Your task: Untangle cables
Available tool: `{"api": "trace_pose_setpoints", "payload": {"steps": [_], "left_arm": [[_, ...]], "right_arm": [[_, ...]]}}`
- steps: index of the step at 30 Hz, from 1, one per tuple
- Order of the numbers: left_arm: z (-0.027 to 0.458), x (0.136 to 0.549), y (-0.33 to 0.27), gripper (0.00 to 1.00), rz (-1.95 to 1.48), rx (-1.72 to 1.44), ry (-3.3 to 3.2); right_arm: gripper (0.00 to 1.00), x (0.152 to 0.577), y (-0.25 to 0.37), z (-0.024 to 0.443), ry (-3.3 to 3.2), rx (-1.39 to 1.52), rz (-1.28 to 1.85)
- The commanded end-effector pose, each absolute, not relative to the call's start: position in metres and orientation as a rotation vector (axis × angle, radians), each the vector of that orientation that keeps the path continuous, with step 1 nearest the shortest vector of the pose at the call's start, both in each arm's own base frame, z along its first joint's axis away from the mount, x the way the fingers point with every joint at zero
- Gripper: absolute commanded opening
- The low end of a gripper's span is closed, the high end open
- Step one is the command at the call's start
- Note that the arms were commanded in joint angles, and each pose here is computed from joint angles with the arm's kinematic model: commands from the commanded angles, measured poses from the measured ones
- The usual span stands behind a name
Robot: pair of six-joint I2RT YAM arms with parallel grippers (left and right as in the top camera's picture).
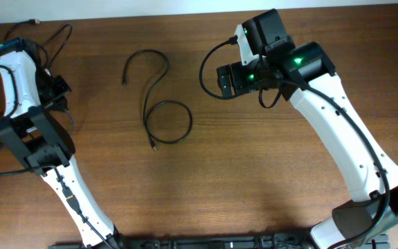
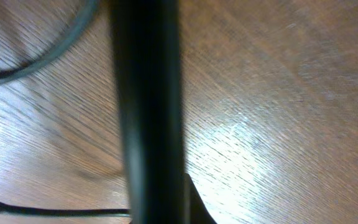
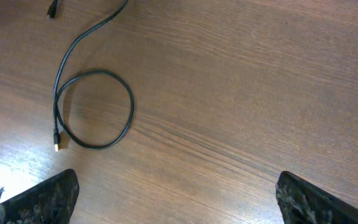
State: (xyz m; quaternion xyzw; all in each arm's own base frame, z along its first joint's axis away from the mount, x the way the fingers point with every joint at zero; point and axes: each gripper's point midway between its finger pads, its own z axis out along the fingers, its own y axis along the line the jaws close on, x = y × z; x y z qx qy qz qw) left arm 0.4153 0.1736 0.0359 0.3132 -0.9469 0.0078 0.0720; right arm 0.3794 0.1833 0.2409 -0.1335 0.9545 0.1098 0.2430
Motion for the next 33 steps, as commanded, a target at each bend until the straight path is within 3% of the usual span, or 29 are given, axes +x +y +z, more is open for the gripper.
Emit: {"api": "trace_pose_setpoints", "payload": {"steps": [1,4,5,6,11,16,21,23,25,27,33], "left_arm": [[0.067,0.442,0.171,0.0,0.024,0.76,-3.016],[0.064,0.439,0.16,0.0,-0.033,0.684,-3.0],[0.065,0.436,0.157,0.14,-0.064,0.661,-2.984],[0.065,0.433,0.154,1.0,-0.063,0.652,-2.972],[0.069,0.413,0.175,0.99,-0.05,0.812,-2.886],[0.122,0.436,0.191,0.99,-0.038,0.905,-3.053],[0.117,0.434,0.193,0.99,-0.042,0.908,-3.036],[0.117,0.437,0.215,0.99,-0.046,1.155,-3.004],[0.117,0.416,0.256,0.99,-0.041,1.541,-2.832],[0.117,0.367,0.318,0.99,-0.051,1.916,-2.578],[0.107,0.281,0.406,0.99,-0.265,2.212,-2.291]], "right_arm": [[0.99,0.378,0.183,0.243,2.606,-0.347,0.313],[0.99,0.378,0.183,0.243,2.607,-0.348,0.313],[0.99,0.378,0.183,0.243,2.607,-0.348,0.313],[0.99,0.378,0.182,0.242,2.609,-0.348,0.312],[0.99,0.376,0.182,0.241,2.618,-0.349,0.309],[0.99,0.376,0.182,0.241,2.619,-0.349,0.309],[0.99,0.376,0.182,0.241,2.617,-0.349,0.309],[0.99,0.376,0.182,0.241,2.619,-0.349,0.309],[0.99,0.374,0.181,0.24,2.627,-0.35,0.307],[0.99,0.374,0.181,0.24,2.626,-0.349,0.306],[0.99,0.38,0.183,0.244,2.596,-0.347,0.315]]}}
